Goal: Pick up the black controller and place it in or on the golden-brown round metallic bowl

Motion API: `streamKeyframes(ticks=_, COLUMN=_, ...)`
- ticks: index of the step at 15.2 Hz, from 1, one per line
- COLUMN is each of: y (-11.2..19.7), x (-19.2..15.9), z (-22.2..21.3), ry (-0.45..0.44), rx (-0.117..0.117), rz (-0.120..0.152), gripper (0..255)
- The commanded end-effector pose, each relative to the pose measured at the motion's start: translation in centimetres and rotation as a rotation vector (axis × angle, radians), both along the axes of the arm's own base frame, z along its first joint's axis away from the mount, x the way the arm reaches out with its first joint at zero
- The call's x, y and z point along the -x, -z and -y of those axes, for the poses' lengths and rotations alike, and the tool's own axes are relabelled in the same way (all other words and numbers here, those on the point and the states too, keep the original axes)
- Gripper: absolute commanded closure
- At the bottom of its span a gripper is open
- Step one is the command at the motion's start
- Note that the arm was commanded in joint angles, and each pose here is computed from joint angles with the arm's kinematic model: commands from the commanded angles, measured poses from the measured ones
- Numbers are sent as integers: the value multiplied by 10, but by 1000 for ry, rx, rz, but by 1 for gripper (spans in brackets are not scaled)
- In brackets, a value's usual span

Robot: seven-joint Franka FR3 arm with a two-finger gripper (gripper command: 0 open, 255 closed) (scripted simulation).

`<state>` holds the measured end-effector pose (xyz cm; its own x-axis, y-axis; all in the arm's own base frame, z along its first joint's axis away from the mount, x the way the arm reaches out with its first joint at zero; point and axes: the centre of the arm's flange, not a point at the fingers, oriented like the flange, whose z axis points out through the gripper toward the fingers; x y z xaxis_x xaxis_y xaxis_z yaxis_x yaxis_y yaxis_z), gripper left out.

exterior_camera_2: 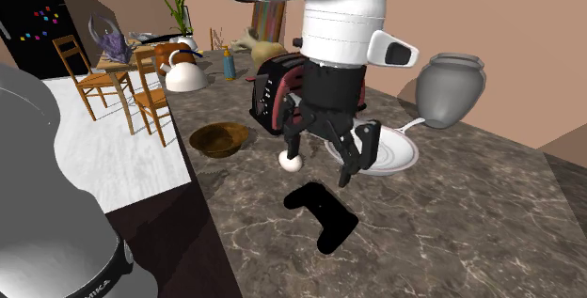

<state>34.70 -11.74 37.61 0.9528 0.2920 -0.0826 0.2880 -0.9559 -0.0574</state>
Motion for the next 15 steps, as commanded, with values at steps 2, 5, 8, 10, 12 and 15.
streamKeyframes(ticks=2, y=38, x=-7, z=10, ry=-26, rx=-13, rz=5, gripper=0)
streamKeyframes(ticks=5, y=76, x=-17, z=22, ry=-50, rx=-26, rz=7, gripper=0)
streamKeyframes(ticks=8, y=111, x=-26, z=33, ry=-73, rx=-39, rz=9, gripper=0)
streamKeyframes(ticks=10, y=121, x=-25, z=32, ry=-73, rx=-39, rz=9, gripper=0)
streamKeyframes(ticks=12, y=132, x=-24, z=32, ry=-73, rx=-39, rz=9, gripper=0)
streamKeyframes(ticks=15, y=147, x=-23, z=31, ry=-73, rx=-39, rz=9, gripper=0)
